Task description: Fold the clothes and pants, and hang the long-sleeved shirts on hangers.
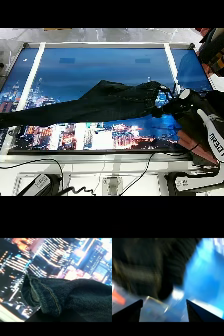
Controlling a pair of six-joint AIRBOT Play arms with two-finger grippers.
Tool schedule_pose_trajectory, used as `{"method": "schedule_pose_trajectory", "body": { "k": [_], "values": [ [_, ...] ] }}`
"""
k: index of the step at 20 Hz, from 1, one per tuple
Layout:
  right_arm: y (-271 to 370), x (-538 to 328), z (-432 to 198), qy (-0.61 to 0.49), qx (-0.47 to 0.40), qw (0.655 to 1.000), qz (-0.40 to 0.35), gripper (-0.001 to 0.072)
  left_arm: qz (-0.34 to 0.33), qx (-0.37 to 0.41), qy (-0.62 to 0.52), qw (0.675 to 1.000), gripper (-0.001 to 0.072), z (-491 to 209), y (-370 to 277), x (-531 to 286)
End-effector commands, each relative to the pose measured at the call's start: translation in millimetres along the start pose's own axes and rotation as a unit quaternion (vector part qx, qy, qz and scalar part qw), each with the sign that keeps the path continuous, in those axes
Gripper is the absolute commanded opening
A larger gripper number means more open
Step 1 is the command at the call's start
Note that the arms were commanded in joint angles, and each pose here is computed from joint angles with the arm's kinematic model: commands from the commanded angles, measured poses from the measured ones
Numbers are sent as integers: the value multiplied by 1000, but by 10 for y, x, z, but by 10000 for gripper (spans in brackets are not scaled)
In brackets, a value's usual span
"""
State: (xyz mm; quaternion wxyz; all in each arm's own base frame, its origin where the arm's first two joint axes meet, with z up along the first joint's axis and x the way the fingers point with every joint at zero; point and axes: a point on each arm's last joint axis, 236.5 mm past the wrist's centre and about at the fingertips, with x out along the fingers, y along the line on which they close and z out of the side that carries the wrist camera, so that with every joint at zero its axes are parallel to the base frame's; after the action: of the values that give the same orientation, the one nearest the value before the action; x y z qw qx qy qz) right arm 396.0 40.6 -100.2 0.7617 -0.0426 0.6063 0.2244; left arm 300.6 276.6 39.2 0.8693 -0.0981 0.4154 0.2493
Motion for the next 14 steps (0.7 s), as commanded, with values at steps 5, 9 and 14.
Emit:
{"method": "schedule_pose_trajectory", "body": {
  "k": [5,9,14],
  "values": [
    [-226,64,615,-125,85,986,-68,474,-18,-21,-7,1000,31,34,-83,2],
    [-12,39,635,-104,102,989,-18,48,-42,-50,-19,998,30,102,-194,-11],
    [-294,-1063,1212,-180,136,973,-56,32,-65,-103,-90,988,28,665,-237,-264]
  ]
}}
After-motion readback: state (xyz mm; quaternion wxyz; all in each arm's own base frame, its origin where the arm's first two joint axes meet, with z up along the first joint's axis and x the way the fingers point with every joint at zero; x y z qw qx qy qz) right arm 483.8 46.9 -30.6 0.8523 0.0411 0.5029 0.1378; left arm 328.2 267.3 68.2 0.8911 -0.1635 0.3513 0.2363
